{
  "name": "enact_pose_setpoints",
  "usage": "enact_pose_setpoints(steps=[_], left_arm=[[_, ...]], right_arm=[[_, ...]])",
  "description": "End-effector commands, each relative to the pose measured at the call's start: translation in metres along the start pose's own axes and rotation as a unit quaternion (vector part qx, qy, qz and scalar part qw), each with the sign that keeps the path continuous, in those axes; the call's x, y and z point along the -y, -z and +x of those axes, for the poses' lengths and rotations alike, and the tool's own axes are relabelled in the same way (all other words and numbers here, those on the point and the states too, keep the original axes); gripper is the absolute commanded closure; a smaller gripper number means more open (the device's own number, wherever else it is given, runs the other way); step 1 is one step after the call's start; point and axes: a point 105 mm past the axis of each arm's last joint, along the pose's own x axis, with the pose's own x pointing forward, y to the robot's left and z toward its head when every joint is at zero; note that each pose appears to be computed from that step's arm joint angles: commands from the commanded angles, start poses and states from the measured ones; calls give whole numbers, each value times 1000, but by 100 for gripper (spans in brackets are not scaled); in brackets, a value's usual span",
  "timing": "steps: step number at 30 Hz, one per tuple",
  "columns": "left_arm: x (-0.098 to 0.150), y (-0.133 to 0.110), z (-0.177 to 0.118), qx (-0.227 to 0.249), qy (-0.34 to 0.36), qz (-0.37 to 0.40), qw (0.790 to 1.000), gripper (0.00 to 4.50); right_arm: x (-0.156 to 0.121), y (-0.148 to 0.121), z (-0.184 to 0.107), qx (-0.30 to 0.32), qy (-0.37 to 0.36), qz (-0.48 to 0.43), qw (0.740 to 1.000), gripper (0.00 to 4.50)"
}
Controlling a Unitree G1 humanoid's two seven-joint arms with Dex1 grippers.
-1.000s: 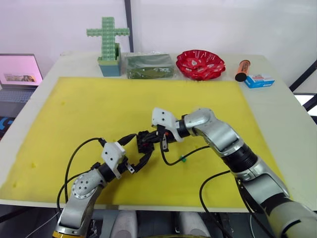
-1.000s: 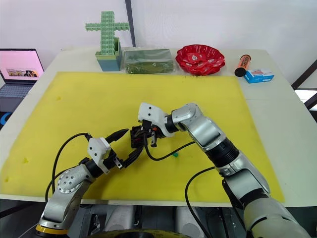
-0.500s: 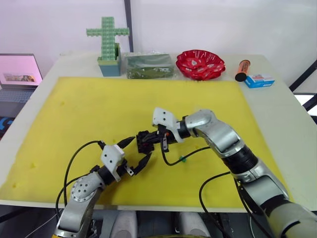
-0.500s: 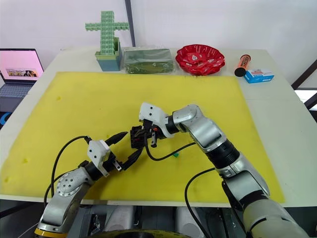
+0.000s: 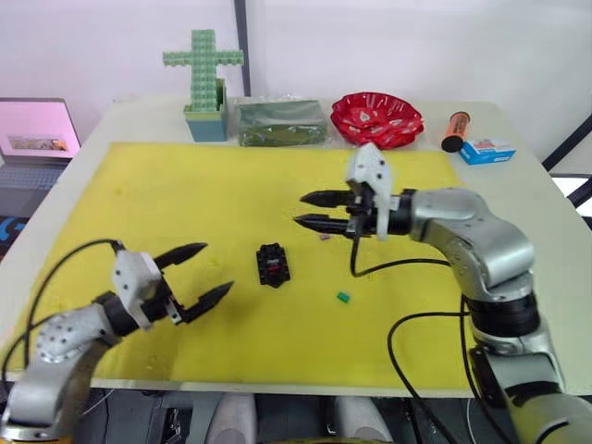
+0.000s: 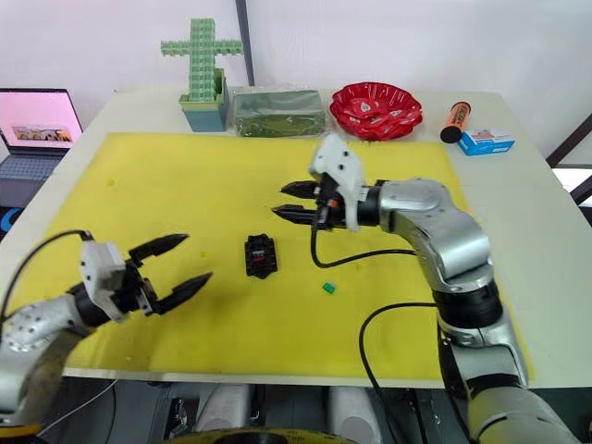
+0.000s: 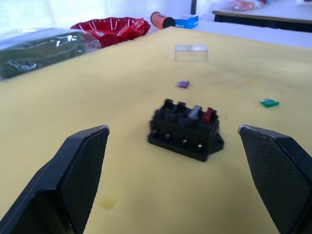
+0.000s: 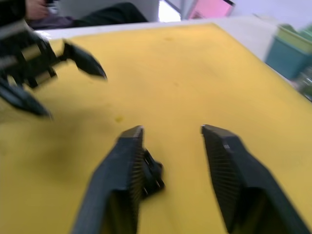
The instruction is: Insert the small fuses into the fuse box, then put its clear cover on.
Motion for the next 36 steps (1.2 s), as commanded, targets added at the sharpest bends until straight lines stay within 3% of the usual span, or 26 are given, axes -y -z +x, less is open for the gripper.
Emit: enact_pose_setpoints(steps=[1,4,13,20,24,26,29,32,34,36], left_arm=[[-40,-7,-16,-7,-50,20,999,0],[-67,-5,-26,-10,-93,34,995,0],[-86,0,-23,-24,-115,62,991,0],[-73,-12,-4,-25,-58,48,997,0],[-63,-20,0,14,-51,49,997,0],[-62,-18,0,-8,-50,37,998,0],[-48,-21,1,-6,-10,-78,997,0],[-26,-35,0,10,44,-129,991,0],[-8,-37,-1,-2,83,-109,991,0],[16,-33,-7,-21,150,-31,988,0]], right_arm=[[10,11,-38,-13,54,-35,998,107],[18,27,-65,-33,106,-25,994,1],[17,51,-99,-53,165,10,985,1],[21,47,-98,-34,170,45,984,1],[34,44,-101,-8,210,63,976,1],[33,48,-100,-18,200,84,976,1],[29,52,-99,-31,167,119,978,1],[22,51,-97,-23,122,174,977,1],[21,51,-96,-24,107,193,975,1],[18,50,-92,-21,90,221,971,1]])
